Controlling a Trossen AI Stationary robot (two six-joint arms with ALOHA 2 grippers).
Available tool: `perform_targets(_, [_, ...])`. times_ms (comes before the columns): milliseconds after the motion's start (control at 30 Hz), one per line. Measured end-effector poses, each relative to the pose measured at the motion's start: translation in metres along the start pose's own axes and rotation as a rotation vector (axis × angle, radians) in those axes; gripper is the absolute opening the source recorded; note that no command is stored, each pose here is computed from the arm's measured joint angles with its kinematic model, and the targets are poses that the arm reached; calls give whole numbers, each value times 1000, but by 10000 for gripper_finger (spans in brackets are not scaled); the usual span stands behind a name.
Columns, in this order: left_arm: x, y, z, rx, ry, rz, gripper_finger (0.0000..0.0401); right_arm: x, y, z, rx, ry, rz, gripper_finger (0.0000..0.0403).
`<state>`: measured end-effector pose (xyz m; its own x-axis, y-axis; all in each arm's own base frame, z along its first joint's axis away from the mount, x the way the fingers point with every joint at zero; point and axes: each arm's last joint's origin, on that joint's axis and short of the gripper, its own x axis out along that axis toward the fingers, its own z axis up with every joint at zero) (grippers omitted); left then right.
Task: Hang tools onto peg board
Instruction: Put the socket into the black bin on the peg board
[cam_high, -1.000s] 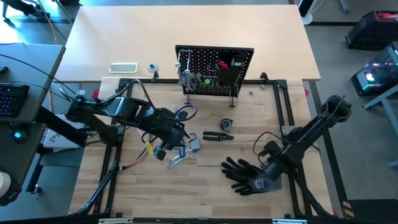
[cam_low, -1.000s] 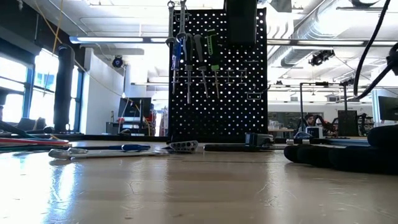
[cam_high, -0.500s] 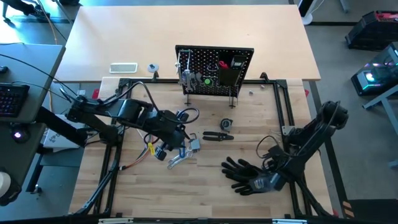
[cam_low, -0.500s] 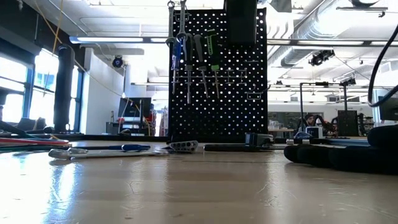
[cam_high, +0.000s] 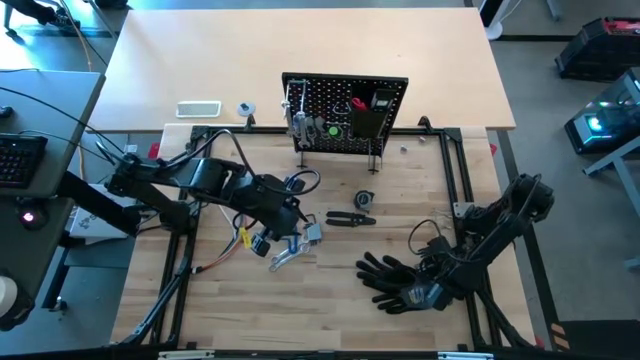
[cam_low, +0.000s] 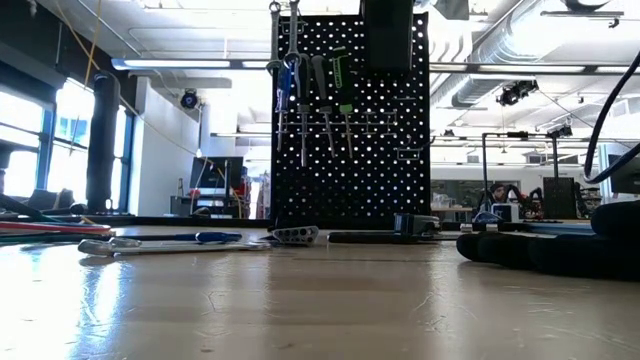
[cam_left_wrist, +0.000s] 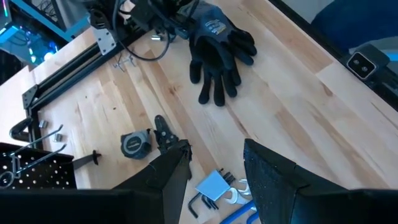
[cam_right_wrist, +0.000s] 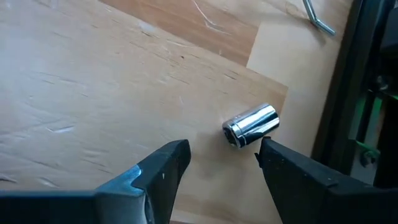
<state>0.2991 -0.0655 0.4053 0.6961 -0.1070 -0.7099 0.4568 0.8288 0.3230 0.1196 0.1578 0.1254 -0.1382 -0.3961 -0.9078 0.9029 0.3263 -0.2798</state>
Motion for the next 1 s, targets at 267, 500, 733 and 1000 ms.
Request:
perform_targets(267, [0,7,-1,-33,-12,23,147,0,-6,-1,-30,-64,-16,216])
perform_targets(500, [0,11,0,-56,-37,42,147,1,-9,3,-39,-125,-29,207])
perform_targets(733, [0,12,2,-76,-53,49,147,1,-7,1,-44,-97,-14,198])
perform_targets(1000, [0,12,2,-96,-57,50,147,11,-5,-4,-70,-24,46,197])
